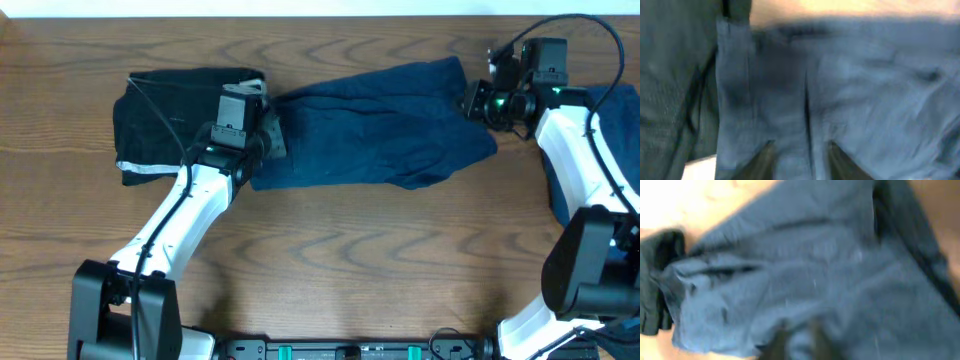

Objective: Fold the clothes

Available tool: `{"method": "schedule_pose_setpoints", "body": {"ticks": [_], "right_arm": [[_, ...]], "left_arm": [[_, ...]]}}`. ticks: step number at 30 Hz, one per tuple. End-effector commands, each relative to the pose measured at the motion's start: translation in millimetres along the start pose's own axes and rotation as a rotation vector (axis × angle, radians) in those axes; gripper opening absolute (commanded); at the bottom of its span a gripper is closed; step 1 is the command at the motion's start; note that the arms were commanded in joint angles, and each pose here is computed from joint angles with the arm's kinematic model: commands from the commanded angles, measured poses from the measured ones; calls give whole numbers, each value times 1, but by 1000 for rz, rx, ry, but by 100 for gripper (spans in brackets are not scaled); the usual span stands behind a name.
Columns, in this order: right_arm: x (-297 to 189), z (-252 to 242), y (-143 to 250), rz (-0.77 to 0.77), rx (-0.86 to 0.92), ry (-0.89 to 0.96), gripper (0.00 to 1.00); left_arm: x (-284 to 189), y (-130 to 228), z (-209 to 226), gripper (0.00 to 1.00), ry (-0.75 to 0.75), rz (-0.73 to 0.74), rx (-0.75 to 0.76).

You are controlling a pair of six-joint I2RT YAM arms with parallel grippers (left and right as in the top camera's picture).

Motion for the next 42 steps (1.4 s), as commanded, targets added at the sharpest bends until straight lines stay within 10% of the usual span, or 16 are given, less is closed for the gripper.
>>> {"method": "schedule_pose_setpoints", "body": {"ticks": [1,16,30,42], "right_arm": [[21,-15,19,79,7,61,1],[119,-56,96,349,45,130,1],[52,-82,167,734,317,418,1],[8,-31,116,512,78,159,1]], "left_arm": [[14,18,10,19,-29,94,-2],[84,80,18,12,-93,291,9],[42,143,52,6,-286,649,-82],[-3,97,13,6,-112,445,-35]]}}
Point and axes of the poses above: each gripper's point midway between its finger pads, its own x axis out along the fingers, its own z axis along the line the jaws close on, y = z × x, the point moved 4 cm from there along -x, back along the fingers, and after that the axes turned 12 degrees about -x, right-handed, at the moved point
